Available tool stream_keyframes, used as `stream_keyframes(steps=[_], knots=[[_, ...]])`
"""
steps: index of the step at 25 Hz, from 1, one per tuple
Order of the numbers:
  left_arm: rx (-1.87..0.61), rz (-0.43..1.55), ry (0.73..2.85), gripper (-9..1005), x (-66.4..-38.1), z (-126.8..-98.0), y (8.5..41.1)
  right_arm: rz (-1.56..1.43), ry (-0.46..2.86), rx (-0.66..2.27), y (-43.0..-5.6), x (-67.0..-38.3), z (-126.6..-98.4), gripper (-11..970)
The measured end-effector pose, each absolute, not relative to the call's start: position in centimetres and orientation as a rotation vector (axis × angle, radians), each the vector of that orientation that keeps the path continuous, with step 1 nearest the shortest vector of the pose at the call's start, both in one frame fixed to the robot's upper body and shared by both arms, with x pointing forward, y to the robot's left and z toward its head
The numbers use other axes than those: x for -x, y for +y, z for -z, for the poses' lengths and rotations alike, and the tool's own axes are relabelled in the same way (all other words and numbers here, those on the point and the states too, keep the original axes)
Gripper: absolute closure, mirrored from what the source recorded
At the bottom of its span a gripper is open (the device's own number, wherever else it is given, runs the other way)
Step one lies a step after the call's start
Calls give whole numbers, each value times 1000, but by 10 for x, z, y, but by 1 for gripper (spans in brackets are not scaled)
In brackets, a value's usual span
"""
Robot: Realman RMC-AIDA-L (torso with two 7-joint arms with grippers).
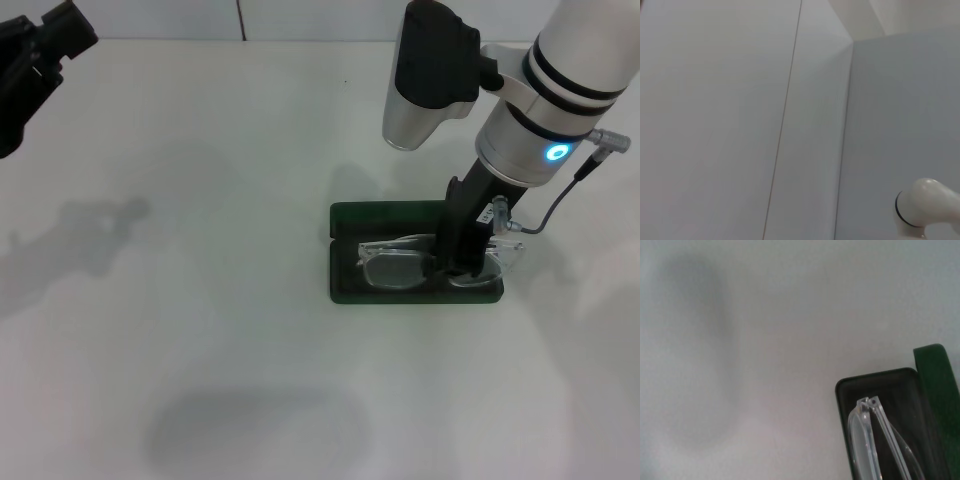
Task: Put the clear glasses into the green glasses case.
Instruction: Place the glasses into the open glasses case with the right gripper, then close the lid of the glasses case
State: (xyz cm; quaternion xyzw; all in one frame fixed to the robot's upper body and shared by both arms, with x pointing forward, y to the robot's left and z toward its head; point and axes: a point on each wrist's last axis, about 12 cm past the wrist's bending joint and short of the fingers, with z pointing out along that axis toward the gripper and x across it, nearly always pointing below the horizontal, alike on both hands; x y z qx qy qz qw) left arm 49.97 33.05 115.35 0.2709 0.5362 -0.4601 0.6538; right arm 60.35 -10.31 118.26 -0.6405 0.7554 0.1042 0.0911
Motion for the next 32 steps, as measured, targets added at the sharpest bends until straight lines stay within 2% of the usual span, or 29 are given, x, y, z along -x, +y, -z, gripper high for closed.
stream_keyframes(steps=[19, 32], knots=[[-598, 1044, 1216, 935, -498, -1149, 330, -301, 2237, 1878, -102, -605, -1183, 794], [-592, 1042, 1224, 933, -496, -1148, 333, -303, 2165, 1874, -99, -601, -1197, 792]])
